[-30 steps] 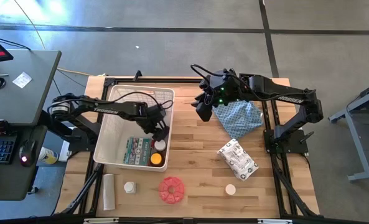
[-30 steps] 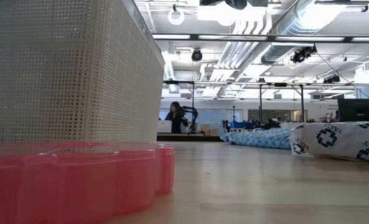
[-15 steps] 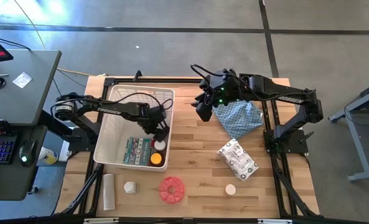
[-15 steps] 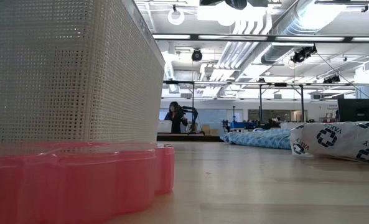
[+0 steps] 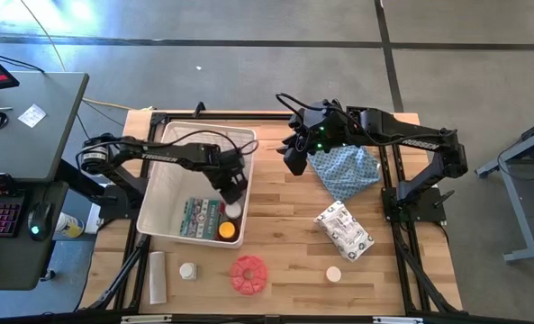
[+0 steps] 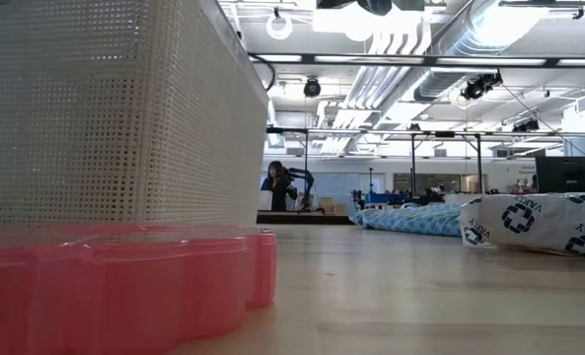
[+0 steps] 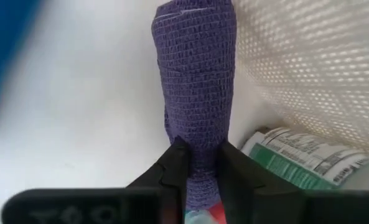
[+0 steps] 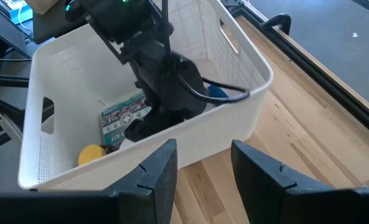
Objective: Pick & place medical supplies in basket/bin
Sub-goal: Adjust the violet rolled gauze in the white bin, then put the white mailer bag into the white bin
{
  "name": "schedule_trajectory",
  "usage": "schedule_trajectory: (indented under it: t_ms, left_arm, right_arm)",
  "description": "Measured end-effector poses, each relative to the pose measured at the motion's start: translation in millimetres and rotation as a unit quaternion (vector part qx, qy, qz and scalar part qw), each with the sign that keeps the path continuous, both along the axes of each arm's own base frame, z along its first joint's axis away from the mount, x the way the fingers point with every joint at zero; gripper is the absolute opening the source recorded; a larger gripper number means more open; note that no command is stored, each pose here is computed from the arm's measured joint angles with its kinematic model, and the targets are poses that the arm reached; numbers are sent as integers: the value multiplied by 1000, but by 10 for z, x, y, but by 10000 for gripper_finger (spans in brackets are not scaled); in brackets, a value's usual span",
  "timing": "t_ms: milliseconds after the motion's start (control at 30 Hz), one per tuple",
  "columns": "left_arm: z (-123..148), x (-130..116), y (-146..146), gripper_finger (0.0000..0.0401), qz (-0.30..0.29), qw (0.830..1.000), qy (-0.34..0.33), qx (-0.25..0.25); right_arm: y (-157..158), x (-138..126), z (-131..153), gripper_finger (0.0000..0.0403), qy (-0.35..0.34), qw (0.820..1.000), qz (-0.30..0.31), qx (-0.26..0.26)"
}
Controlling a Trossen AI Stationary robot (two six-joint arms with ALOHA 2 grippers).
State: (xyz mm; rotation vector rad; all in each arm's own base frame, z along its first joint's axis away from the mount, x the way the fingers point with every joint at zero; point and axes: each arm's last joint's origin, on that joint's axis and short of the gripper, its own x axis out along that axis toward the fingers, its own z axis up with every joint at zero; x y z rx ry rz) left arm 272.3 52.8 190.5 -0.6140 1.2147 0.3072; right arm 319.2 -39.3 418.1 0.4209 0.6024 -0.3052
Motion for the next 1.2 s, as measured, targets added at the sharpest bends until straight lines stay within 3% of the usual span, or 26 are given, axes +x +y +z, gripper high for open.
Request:
schedule_trajectory:
  t_ms: [200, 367, 533, 767, 1200]
  left_arm:
    - [184, 35, 45, 135, -115, 988, 16, 103]
    - [204, 17, 81, 142, -213, 957, 46, 192]
    - [209, 5, 113, 141, -254, 930, 77, 254]
    - [209, 3, 117, 161, -284, 917, 84, 267]
    - [213, -21, 131, 321, -271, 912, 109, 289]
  right_arm:
    - [0, 0, 0, 142, 0, 1000, 0, 0]
    - [0, 0, 0, 142, 0, 1000, 0, 0]
    - [0, 0, 0, 142, -1, 1000, -2, 3]
    - [0, 0, 0, 142, -1, 1000, -3, 4]
    - [5, -3, -6, 142, 2, 1000, 0, 13]
